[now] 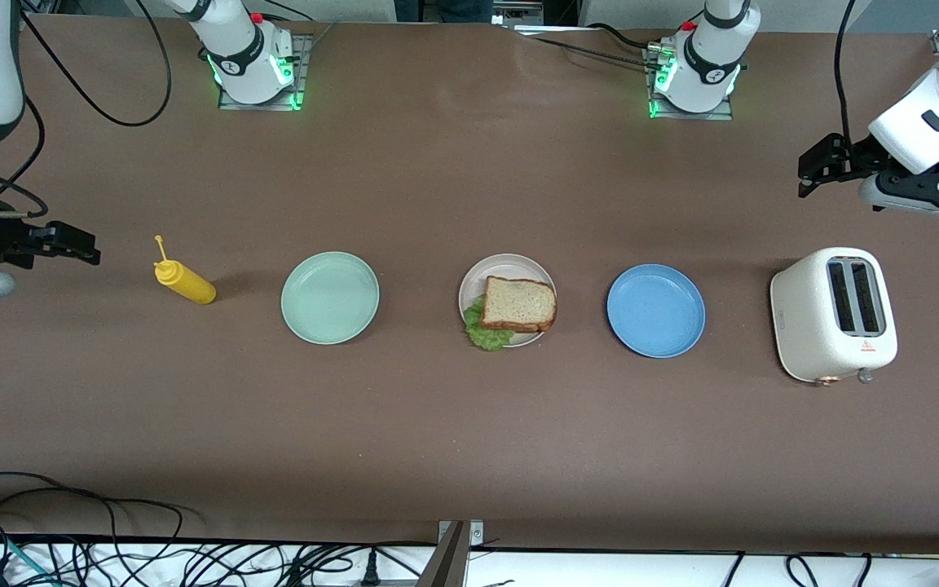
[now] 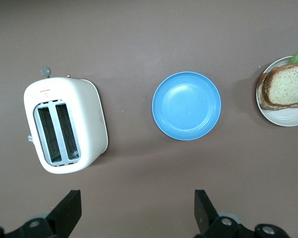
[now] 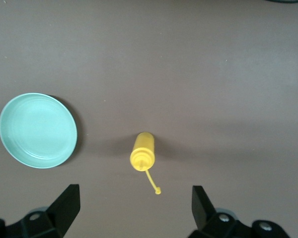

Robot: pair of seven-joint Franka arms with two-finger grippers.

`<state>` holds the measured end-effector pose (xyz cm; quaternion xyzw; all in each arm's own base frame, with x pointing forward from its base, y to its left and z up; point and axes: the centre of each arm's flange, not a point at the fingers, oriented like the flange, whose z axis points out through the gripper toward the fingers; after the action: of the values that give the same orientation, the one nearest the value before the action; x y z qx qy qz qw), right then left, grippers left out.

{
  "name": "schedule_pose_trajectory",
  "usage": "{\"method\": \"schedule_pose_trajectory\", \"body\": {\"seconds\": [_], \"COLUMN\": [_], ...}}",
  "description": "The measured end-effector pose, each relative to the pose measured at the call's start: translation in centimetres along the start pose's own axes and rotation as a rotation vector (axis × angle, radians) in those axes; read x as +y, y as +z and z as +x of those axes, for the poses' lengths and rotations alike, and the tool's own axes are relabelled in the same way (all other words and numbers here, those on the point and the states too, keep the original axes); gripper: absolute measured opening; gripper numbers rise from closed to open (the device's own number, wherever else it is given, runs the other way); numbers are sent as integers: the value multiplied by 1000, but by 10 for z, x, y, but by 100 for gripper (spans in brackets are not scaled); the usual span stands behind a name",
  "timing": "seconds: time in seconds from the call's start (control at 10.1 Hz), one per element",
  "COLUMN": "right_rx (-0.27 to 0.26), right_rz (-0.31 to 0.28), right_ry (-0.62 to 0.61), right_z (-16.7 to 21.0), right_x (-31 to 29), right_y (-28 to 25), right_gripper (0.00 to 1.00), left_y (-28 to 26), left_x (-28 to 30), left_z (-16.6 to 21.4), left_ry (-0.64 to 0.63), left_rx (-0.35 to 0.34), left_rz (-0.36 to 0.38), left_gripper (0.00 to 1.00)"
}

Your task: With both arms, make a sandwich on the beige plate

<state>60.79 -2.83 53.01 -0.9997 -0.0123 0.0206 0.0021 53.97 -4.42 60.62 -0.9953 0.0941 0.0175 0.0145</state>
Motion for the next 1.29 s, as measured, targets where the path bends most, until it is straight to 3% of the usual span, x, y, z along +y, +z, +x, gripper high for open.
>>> {"method": "schedule_pose_trajectory", "body": {"seconds": [0.2,0.69,1.29], "right_rx": [9,30,68], "right_rz": [4,1,-13], "right_ry": [34,-74,-97], "right_z": [-1,4,15], "right_x": [-20,-24,-23], "right_y": [0,0,-16], "right_gripper": [100,100,100], "left_y": [-1,12,13], "left_x": [0,-32,-25], "left_z": [0,1,4], "left_ry": [-11,-86,-95], "left_rx": [-2,-26,-28], "left_rz": [0,-59,-59], "left_gripper": [100,100,100]}}
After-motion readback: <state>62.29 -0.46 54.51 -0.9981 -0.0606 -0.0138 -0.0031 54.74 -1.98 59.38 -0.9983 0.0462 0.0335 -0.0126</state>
